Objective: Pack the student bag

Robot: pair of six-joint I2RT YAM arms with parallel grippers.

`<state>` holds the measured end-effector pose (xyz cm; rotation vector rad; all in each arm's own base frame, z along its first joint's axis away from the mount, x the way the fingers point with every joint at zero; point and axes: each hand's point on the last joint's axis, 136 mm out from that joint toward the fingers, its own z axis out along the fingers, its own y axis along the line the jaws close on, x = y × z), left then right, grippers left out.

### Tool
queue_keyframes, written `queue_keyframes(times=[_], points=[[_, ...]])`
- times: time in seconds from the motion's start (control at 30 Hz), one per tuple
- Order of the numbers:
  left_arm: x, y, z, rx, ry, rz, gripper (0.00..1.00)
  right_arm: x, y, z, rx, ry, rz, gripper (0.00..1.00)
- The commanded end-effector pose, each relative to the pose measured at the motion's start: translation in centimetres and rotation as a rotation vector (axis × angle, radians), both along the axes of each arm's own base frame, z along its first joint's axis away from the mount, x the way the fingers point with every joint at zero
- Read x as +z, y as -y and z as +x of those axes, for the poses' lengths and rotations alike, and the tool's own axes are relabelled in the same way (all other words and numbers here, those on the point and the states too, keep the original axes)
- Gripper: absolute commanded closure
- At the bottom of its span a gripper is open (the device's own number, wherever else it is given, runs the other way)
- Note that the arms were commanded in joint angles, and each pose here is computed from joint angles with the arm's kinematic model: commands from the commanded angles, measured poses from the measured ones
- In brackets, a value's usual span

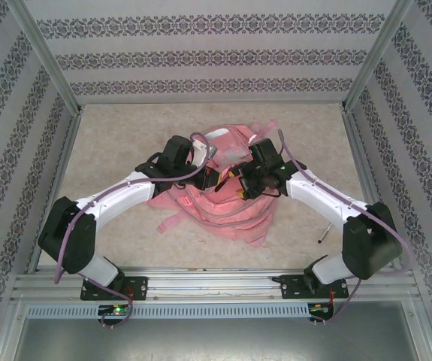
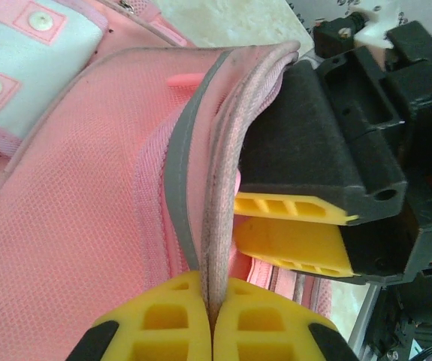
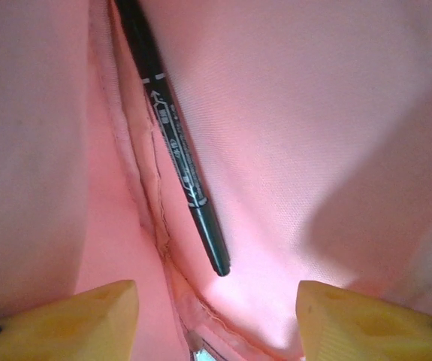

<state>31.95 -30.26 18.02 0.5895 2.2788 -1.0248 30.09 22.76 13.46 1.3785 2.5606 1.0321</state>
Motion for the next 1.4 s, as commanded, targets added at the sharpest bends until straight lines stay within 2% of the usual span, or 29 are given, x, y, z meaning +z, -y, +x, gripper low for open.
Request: queue_keyframes(times=[0.0, 0.13, 0.2, 0.3, 0.4, 0.43, 0.53, 0.67, 0.8, 0.93, 1.1, 1.23, 1.37], points=[[3.5, 0.8, 0.7, -0.022, 0.079, -0.095, 1.0, 1.3, 2.3, -1.1, 0.0, 0.061, -0.057, 0.39], [2.5, 0.1, 1.2, 0.013, 0.084, -0.067, 1.0, 1.2, 6.4, -2.6, 0.062, 0.125, -0.165, 0.33], [1.6, -0.2, 1.6, 0.036, 0.083, -0.059, 1.0, 0.8, 8.3, -3.6, 0.097, 0.132, -0.2, 0.39], [0.7, 0.1, 1.8, 0.041, 0.041, -0.096, 1.0, 1.4, 8.2, -4.2, 0.241, 0.209, -0.171, 0.52], [0.5, 0.4, 1.5, 0.014, 0.022, -0.099, 1.0, 1.6, 9.8, -4.9, 0.345, 0.23, -0.245, 0.54], [0.3, 0.3, 1.5, 0.012, 0.027, -0.084, 1.0, 1.3, 11.8, -5.0, 0.339, 0.208, -0.314, 0.51], [-0.6, -0.6, 1.6, 0.029, 0.047, -0.023, 1.0, -0.5, 19.2, -5.7, 0.172, 0.066, -0.482, 0.3], [-3.1, -1.0, 2.1, 0.029, 0.048, 0.049, 1.0, -3.7, 25.0, -7.7, -0.017, -0.076, -0.517, 0.15], [-5.2, -0.3, 2.6, 0.044, 0.014, 0.007, 1.0, -6.4, 27.9, -10.0, -0.166, -0.17, -0.463, 0.05], [-5.2, 0.3, 3.2, 0.079, 0.013, -0.066, 1.0, -8.9, 29.8, -11.2, -0.205, -0.219, -0.476, 0.04], [-4.4, 0.0, 3.0, 0.086, 0.048, -0.053, 1.0, -11.1, 30.9, -12.2, -0.154, -0.298, -0.523, 0.04], [-4.0, -0.5, 2.3, 0.062, 0.082, -0.025, 1.0, -12.4, 30.2, -11.9, -0.157, -0.316, -0.441, 0.05], [-4.4, -1.3, 1.9, 0.037, 0.117, 0.033, 1.0, -12.5, 29.0, -10.4, -0.074, -0.282, -0.395, 0.08]])
